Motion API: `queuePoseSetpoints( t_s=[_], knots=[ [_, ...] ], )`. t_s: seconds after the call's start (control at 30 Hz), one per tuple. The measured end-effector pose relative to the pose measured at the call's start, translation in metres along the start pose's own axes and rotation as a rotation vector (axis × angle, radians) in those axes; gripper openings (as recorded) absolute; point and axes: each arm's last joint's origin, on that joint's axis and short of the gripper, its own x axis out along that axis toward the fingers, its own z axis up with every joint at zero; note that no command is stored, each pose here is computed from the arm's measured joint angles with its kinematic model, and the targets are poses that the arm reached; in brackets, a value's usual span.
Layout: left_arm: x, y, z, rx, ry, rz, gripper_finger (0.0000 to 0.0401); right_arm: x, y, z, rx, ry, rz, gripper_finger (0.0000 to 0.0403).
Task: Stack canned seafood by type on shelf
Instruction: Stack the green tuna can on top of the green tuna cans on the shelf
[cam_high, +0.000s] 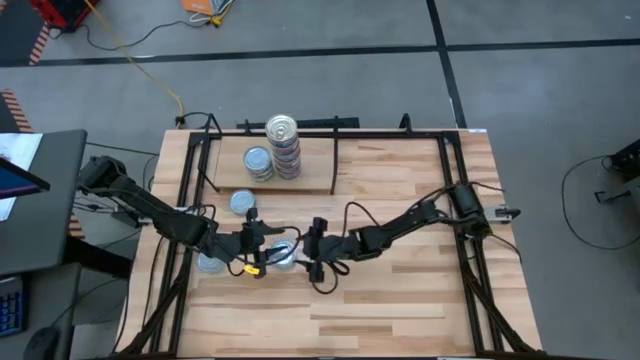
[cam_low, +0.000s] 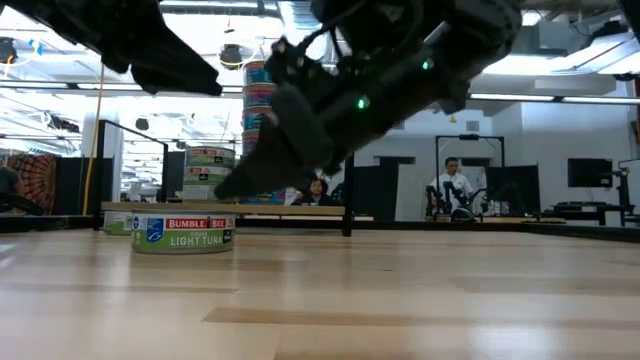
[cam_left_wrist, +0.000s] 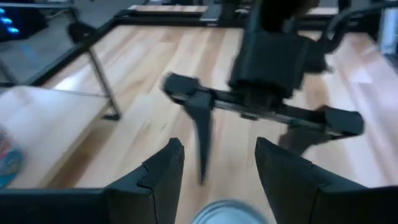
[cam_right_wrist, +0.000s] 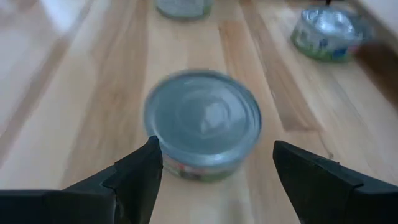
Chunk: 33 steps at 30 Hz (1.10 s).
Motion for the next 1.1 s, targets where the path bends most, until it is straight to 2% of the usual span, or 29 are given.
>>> queuePoseSetpoints(
  t_s=[0.33, 0.9, 1.1],
  knots=[
    [-0.016, 0.011, 0.007, 0.006, -0.004, 0.027, 0.0192, 0.014, -0.005, -0.009, -0.019, 0.052, -0.003, 0.0331],
    [-0.016, 0.013, 0.0, -0.003, 0.053, 0.047, 0.0192, 0.017, -0.016, -0.004, -0.029, 0.008, -0.022, 0.0331],
    [-0.016, 0.013, 0.0, -0.003, 0.054, 0.044, 0.0192, 0.017, -0.018, -0.009, -0.039, 0.06, -0.027, 0.0331]
  ],
)
